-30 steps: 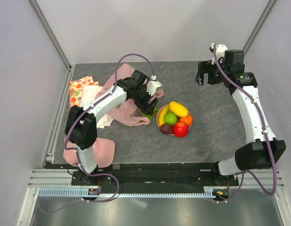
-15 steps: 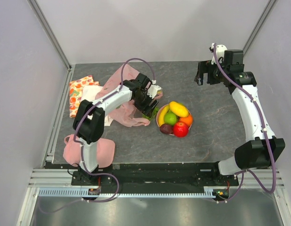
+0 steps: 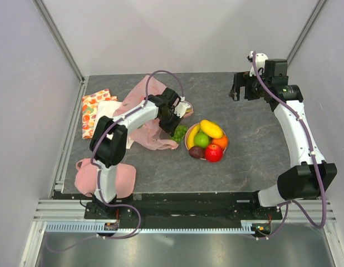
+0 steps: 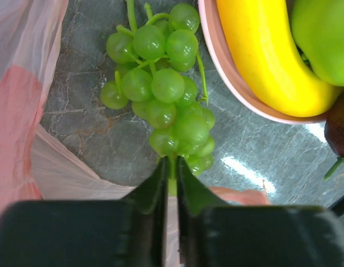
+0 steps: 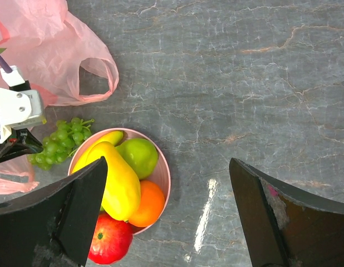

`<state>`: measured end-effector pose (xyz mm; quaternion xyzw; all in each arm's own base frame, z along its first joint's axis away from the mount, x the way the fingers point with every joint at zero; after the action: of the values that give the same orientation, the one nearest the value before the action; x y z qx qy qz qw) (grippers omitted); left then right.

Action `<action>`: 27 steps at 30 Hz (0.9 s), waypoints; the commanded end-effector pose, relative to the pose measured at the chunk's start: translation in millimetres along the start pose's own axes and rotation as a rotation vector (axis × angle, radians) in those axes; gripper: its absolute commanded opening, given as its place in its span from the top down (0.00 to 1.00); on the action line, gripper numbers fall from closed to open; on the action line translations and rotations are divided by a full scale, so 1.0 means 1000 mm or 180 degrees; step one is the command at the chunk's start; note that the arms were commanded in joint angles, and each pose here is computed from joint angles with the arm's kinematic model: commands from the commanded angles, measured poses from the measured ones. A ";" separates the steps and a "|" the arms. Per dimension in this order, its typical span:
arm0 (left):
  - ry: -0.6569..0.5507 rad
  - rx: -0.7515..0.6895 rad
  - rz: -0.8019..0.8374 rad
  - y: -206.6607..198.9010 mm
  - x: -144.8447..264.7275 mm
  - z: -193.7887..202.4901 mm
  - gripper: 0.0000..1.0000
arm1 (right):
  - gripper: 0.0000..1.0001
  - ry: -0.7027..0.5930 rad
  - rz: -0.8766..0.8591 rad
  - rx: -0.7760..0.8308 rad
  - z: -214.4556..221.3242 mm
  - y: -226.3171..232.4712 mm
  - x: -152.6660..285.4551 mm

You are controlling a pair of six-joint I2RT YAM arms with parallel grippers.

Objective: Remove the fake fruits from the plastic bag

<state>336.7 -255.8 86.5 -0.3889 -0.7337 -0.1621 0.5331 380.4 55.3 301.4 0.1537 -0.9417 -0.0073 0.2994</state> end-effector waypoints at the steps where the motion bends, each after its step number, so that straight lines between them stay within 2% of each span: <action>1: -0.0133 -0.0119 0.0049 -0.004 0.011 -0.015 0.98 | 0.02 -0.0173 -0.0036 -0.0014 -0.011 0.004 0.011; 7: -0.0398 -0.0245 0.0081 -0.012 0.039 -0.032 0.98 | 0.02 -0.0192 -0.0035 -0.0004 -0.013 0.004 0.012; 18: -0.1185 -0.0592 0.0382 -0.050 0.133 -0.085 0.98 | 0.02 -0.0192 -0.0040 0.0011 -0.013 0.004 0.011; 22: -0.1508 -0.0786 0.0608 -0.071 0.167 -0.104 0.98 | 0.02 -0.0210 -0.0005 0.0027 -0.014 0.002 0.012; 27: -0.1711 -0.1099 0.0916 -0.103 0.188 -0.111 0.98 | 0.02 -0.0219 0.0043 0.0033 -0.016 -0.001 0.012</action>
<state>336.2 -304.5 275.9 -0.5285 -0.7765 -0.1027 0.3273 380.2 55.8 301.7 0.1541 -0.9416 -0.0103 0.2993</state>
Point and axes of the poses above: each gripper's point midway between its finger pads, its own x axis back along the fingers, its own y axis along the line the jaws close on, z = x × y, the point moved 3 cm from there along x, back along the fingers, and after that the axes turned 2 degrees about x, right-handed, at the moved point
